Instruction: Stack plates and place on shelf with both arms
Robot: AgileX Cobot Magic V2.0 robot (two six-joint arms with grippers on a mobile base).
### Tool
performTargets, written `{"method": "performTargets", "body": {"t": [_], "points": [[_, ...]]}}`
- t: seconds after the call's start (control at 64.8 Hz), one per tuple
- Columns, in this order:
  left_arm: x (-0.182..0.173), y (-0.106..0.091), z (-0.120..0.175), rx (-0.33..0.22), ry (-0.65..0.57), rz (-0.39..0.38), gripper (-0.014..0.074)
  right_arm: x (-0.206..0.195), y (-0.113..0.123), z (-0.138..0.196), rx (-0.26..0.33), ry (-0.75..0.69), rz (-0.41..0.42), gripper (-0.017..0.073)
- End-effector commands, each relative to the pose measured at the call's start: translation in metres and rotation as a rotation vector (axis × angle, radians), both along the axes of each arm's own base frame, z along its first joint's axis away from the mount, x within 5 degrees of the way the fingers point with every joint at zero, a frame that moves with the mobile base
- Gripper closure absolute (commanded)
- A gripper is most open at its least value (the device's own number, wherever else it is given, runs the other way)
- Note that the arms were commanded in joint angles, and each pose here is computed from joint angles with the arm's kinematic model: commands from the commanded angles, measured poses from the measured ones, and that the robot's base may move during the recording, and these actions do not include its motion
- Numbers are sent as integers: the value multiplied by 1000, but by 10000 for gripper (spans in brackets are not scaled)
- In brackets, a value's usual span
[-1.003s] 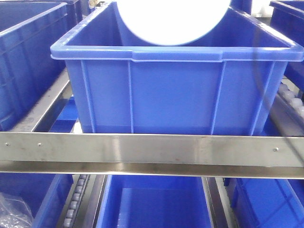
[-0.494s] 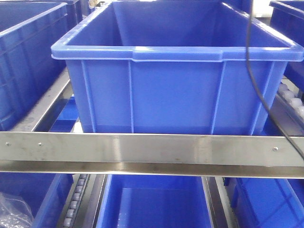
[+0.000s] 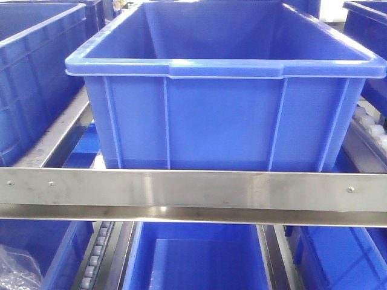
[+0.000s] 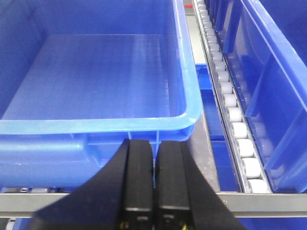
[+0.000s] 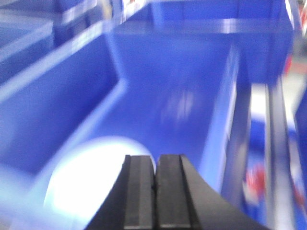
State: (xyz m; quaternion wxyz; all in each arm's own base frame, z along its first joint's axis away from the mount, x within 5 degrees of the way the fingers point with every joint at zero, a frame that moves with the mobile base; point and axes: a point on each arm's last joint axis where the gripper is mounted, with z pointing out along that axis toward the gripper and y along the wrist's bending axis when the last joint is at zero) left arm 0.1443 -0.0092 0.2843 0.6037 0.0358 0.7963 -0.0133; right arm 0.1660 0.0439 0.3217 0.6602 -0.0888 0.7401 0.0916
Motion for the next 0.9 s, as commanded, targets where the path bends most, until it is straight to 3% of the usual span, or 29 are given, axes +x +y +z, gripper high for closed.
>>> {"method": "performTargets", "body": {"t": [0.0, 0.185, 0.417, 0.602, 0.88], "points": [[3, 1, 17, -16, -109, 10, 512, -26, -8, 14, 8, -102, -4, 506], [3, 1, 17, -16, -109, 10, 512, -78, -21, 15, 31, -178, 2, 506], [3, 1, 17, -16, -109, 10, 512, -111, -29, 23, 59, -293, 2, 506], [3, 1, 17, -16, -109, 10, 512, -113, -29, 14, 34, -201, 5, 506], [3, 1, 18, -16, -116, 10, 512, -110, -44, -40, 7, -196, -263, 506]]}}
